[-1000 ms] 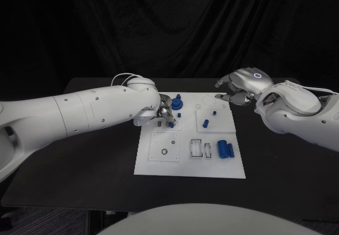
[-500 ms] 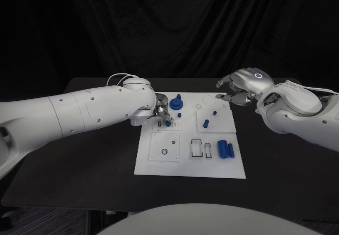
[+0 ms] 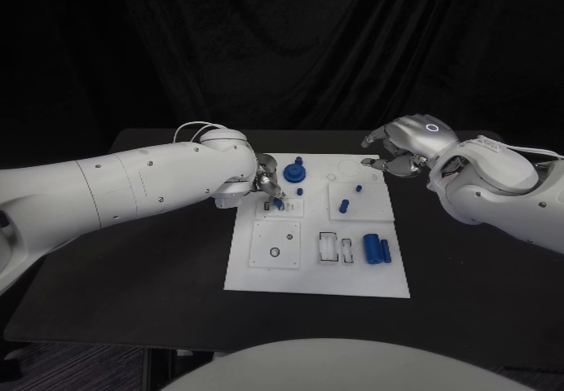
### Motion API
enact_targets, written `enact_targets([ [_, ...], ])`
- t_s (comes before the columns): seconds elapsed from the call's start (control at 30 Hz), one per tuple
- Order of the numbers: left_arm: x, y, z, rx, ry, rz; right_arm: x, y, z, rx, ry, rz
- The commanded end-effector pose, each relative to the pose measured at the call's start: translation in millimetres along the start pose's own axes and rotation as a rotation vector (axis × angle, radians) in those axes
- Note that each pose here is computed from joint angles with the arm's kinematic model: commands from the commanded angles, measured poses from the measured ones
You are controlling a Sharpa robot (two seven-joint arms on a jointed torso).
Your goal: Assemble the parts on the task board
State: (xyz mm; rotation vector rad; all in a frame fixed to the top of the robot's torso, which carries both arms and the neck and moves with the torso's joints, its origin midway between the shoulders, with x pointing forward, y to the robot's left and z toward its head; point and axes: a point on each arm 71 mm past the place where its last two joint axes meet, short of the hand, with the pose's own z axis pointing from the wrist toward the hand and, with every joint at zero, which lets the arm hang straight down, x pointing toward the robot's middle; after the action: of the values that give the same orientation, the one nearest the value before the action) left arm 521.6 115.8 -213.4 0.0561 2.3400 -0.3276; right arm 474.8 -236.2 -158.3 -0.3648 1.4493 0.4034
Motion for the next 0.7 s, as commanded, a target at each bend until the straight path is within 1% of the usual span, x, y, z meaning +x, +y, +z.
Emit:
enact_targets([
  [0.03, 0.8, -1.7, 0.0, 0.010, -0.008, -0.011, 1.4, -1, -0.4, 0.012, 0.007, -0.004],
  [0.37, 3.8, -2.7, 0.8, 0.012, -0.004, -0.014, 1.7, -1, -0.4, 0.013, 0.008, -0.004],
  [0.53, 9.4, -2.8, 2.0, 0.010, 0.026, -0.068, 1.7, -1, -0.5, 0.013, 0.008, -0.004],
  [0.7, 12.2, -1.9, 2.3, 0.006, 0.031, -0.094, 1.7, -2, -0.7, 0.013, 0.008, -0.004],
])
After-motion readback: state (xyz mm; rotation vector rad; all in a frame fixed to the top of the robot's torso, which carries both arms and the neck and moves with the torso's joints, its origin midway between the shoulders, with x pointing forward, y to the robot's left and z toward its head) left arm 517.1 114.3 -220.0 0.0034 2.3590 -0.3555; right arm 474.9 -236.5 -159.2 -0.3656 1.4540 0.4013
